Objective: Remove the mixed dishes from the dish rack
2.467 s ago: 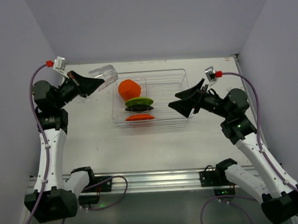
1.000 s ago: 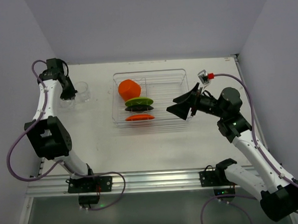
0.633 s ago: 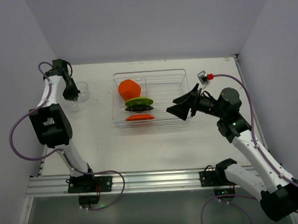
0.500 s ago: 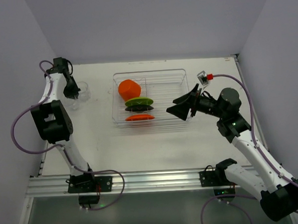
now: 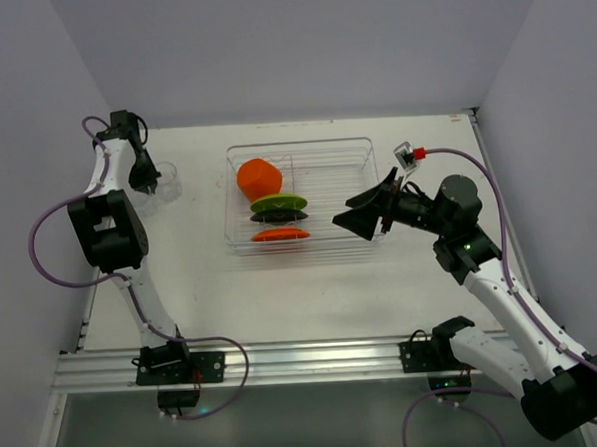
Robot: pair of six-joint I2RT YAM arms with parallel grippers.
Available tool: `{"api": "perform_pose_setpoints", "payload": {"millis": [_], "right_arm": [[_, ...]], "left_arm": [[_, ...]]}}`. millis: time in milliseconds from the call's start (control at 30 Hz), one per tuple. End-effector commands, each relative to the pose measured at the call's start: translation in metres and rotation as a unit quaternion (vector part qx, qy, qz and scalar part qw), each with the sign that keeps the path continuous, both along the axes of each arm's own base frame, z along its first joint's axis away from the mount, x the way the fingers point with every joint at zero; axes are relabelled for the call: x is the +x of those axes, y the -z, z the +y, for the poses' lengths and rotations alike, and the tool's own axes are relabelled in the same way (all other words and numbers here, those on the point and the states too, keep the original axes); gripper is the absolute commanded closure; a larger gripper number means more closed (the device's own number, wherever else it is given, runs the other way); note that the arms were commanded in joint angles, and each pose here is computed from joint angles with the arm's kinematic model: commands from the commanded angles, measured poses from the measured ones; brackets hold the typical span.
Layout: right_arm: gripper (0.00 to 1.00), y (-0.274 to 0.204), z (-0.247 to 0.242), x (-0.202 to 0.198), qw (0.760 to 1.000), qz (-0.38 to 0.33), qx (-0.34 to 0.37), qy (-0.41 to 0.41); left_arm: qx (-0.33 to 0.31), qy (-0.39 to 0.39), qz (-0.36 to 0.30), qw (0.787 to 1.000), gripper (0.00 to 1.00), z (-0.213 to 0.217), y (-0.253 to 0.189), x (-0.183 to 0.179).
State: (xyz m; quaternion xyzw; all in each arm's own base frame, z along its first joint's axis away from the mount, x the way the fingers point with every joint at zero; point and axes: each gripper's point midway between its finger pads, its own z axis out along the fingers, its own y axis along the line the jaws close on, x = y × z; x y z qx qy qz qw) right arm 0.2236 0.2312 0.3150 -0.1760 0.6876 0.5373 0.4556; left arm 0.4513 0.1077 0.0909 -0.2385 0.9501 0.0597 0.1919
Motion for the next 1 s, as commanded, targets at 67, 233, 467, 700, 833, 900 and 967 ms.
{"api": "perform_pose_setpoints", "payload": {"millis": [67, 233, 467, 700, 833, 900, 967], "right_arm": [[0.01, -0.003, 0.001, -0.002, 1.0, -0.016, 0.003, -0.015], [0.01, -0.004, 0.001, -0.003, 1.0, -0.018, 0.003, -0.015], [0.01, -0.004, 0.002, -0.003, 1.0, -0.018, 0.004, -0.018], [0.01, -0.004, 0.002, -0.003, 1.0, -0.017, 0.004, -0.018], [0.01, -0.003, 0.002, -0.003, 1.0, -0.015, 0.003, -0.019], [0.01, -0.003, 0.002, -0.002, 1.0, -0.015, 0.003, -0.019], [0.01, -0.003, 0.003, -0.002, 1.0, -0.014, 0.003, -0.02]], "left_arm": [[0.016, -0.012, -0.013, 1.0, 0.89, 0.009, -0.016, 0.005], [0.003, -0.005, -0.006, 1.0, 0.85, 0.005, -0.009, 0.004], [0.004, -0.004, -0.005, 1.0, 0.77, 0.004, -0.011, 0.002], [0.001, -0.004, -0.007, 1.0, 0.59, 0.003, -0.012, 0.002], [0.005, -0.004, -0.019, 1.0, 0.58, 0.003, -0.026, 0.001], [0.008, -0.005, -0.026, 1.0, 0.57, 0.005, -0.035, 0.001], [0.004, -0.001, -0.036, 0.999, 0.56, 0.002, -0.045, 0.001]]}}
